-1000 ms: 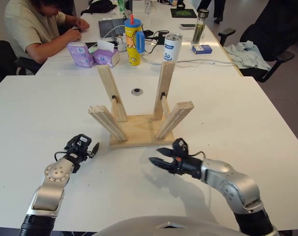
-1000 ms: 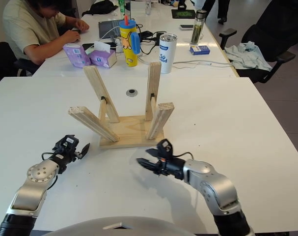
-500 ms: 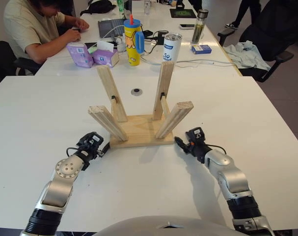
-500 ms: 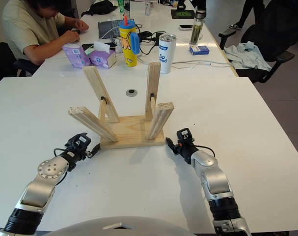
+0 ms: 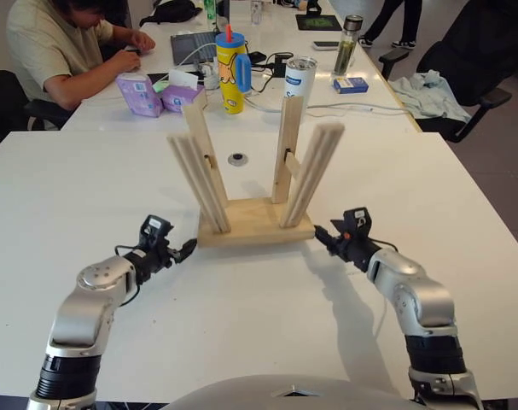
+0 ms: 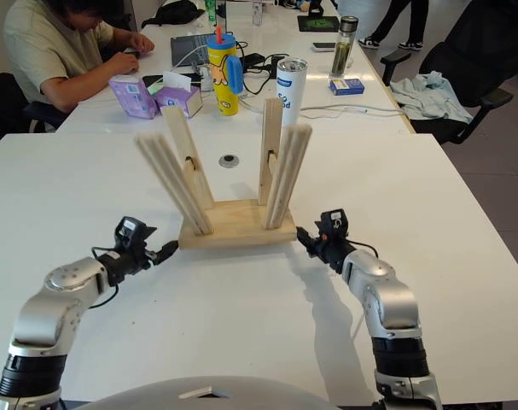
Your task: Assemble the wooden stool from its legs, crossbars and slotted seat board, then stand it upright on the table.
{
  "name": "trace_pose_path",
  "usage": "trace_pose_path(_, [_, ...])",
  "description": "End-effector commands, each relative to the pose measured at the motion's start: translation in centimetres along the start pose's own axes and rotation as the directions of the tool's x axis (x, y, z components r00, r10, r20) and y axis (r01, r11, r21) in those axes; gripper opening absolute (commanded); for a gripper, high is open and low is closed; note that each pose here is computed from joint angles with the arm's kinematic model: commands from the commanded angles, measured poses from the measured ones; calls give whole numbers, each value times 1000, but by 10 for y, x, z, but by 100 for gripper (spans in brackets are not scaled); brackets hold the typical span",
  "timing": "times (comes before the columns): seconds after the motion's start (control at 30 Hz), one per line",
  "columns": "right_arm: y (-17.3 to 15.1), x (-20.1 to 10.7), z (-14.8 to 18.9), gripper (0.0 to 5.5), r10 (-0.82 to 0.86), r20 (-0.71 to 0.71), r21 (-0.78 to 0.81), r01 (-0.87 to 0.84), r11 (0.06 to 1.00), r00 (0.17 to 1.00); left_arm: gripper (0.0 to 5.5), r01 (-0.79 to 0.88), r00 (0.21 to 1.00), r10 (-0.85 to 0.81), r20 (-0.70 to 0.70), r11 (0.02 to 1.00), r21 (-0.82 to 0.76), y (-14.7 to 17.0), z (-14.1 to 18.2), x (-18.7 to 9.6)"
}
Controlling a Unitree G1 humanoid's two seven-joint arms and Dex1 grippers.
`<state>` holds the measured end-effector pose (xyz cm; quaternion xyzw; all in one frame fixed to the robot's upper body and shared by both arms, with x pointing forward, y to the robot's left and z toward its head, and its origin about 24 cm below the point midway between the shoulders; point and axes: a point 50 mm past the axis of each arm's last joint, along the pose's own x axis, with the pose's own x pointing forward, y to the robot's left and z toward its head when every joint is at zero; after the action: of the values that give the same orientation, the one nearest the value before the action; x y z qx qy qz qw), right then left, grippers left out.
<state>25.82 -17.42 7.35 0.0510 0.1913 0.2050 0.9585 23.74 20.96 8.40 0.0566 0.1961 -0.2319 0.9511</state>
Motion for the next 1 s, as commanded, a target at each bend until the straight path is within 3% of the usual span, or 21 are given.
trace_pose_path(0.03, [49, 7, 58, 300, 312, 181, 15, -320, 947, 933, 374, 316, 903, -348, 253, 935, 159, -29, 78, -1])
trace_pose_path(0.2, [34, 11, 71, 300, 210, 225, 42, -225, 973, 951, 374, 303, 914, -337, 227, 938, 170, -23, 76, 0])
trace_pose_path(0.43, [-21, 11, 41, 300, -98, 124, 25, 96, 995, 987, 374, 282, 953, -299, 44, 933, 225, -6, 34, -15])
trace_pose_path(0.67, [-39, 6, 25, 300, -159, 88, 29, 157, 987, 983, 374, 288, 957, -283, -64, 901, 325, 19, 20, -27])
trace_pose_path(1.0, [-48, 11, 12, 300, -176, 59, 32, 175, 984, 983, 374, 419, 897, -441, -7, 847, 328, -6, 24, 4])
